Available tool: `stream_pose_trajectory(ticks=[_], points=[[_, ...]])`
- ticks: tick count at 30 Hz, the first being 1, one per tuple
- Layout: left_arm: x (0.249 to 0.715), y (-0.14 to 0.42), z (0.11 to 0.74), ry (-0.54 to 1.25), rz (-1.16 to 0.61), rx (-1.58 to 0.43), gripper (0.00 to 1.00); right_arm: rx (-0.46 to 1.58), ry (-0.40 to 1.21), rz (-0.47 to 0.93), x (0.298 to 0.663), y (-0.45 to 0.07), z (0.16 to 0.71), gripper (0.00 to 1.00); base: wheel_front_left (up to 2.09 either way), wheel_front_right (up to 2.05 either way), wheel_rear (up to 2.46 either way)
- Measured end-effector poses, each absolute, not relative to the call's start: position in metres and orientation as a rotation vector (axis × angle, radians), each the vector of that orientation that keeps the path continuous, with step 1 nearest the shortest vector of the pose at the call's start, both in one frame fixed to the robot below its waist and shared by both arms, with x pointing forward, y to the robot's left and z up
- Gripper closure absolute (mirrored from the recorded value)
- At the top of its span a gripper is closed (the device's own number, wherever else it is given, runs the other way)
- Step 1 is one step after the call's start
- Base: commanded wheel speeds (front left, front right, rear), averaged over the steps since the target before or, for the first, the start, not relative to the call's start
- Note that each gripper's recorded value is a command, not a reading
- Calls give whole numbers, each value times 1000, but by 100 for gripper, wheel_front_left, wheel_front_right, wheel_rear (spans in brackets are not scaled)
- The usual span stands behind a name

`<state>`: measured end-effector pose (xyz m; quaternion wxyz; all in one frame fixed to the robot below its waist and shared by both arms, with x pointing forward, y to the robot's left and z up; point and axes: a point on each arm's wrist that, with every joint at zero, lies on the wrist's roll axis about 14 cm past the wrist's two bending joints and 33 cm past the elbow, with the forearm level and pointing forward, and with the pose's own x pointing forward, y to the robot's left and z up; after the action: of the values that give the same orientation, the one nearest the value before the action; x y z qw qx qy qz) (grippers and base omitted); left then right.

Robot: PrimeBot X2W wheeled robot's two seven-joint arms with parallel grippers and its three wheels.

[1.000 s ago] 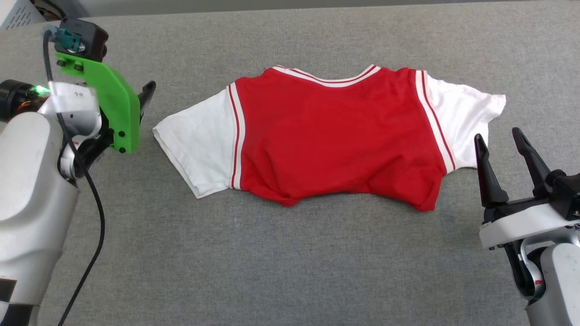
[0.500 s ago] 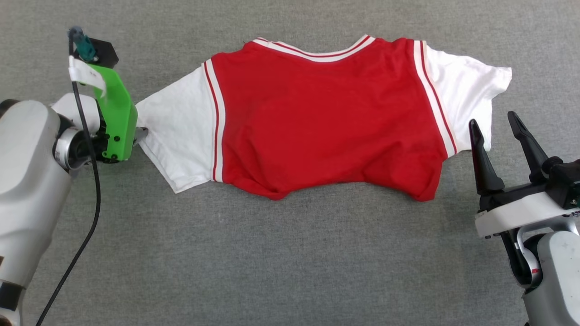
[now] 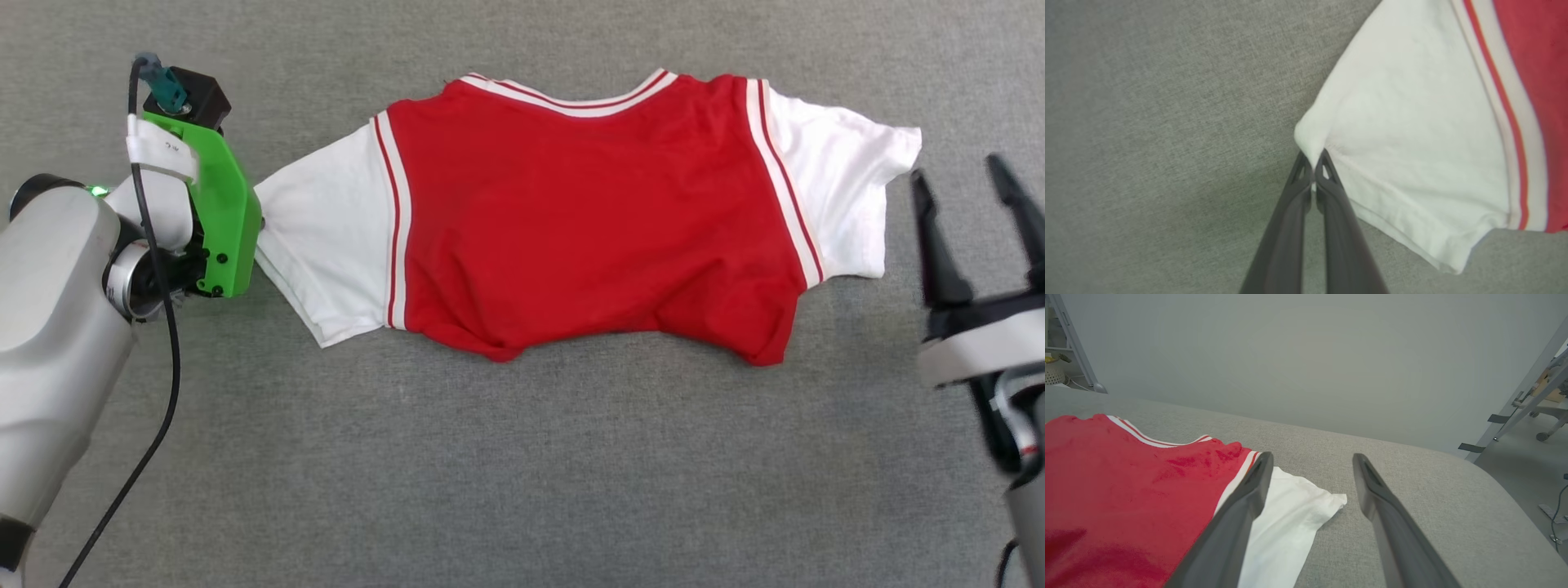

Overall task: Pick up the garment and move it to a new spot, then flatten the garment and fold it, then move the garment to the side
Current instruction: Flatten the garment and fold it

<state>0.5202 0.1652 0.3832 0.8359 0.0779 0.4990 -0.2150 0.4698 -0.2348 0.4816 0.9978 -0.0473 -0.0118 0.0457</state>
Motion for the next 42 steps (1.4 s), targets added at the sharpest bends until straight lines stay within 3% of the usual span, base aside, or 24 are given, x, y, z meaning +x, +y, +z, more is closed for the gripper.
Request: stream_pose_trajectory(ticks=[7, 12, 19, 26, 33, 42], points=[[526, 184, 428, 853, -429, 170, 100, -226, -81, 126, 502, -245, 541, 0, 0, 0, 0], [515, 195, 443, 786, -420, 171, 100, -271, 61, 188, 524, -237, 547, 0, 0, 0, 0], [505, 198, 450, 747, -425, 189, 100, -210, 492, 260, 533, -230, 500, 0, 0, 0, 0], [507, 191, 441, 740, -447, 195, 100, -150, 890, 238, 527, -250, 451, 0, 0, 0, 0], [517, 186, 435, 725, -462, 188, 100, -92, 1004, 236, 542, -239, 413, 0, 0, 0, 0], [517, 192, 411, 767, -449, 176, 100, -104, 1134, 279, 530, -221, 354, 0, 0, 0, 0]])
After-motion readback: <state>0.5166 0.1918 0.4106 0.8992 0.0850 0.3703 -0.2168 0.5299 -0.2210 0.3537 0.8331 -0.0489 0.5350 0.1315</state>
